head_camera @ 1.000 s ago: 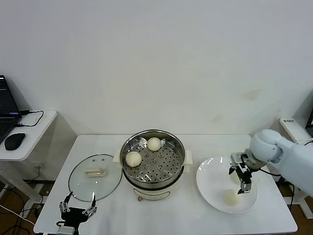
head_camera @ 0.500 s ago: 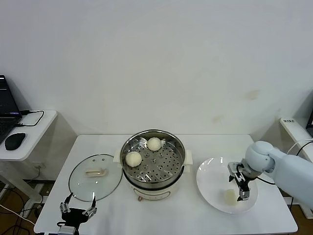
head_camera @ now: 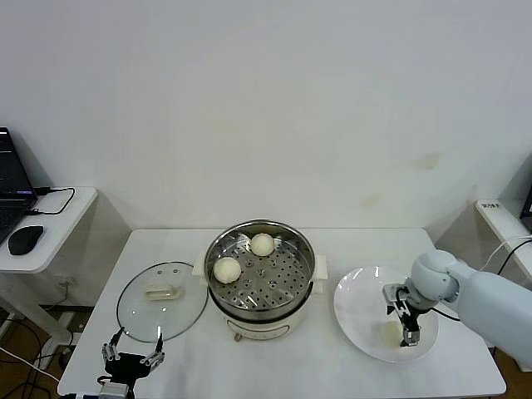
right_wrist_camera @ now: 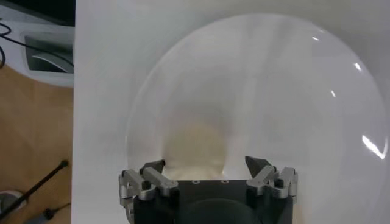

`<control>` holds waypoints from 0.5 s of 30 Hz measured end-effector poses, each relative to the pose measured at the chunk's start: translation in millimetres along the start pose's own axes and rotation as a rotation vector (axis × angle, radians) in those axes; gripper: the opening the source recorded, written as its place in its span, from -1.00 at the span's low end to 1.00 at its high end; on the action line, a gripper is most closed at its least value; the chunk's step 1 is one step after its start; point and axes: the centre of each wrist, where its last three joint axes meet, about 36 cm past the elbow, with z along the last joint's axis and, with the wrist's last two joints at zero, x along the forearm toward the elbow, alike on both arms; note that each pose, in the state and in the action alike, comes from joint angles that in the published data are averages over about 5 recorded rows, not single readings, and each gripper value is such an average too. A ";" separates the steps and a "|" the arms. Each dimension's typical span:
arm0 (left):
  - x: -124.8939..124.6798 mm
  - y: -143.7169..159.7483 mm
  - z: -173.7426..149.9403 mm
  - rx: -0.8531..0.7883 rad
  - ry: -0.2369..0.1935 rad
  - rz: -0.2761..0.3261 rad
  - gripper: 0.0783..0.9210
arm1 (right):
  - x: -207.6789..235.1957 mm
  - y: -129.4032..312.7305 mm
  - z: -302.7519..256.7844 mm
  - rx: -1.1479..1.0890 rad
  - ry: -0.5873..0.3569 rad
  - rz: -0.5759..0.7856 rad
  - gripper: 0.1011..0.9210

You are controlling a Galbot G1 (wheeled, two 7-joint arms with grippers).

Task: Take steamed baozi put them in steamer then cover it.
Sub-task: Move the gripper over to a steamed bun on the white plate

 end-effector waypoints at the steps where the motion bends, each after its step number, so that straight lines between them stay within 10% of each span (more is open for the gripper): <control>1: -0.3 0.1 0.2 0.000 0.000 0.000 0.77 | -0.6 0.2 0.1 -0.001 0.000 -0.001 0.76; 15: -3.1 -1.3 2.4 0.004 0.006 0.001 0.77 | -6.4 3.6 2.1 -0.012 0.003 -0.011 0.62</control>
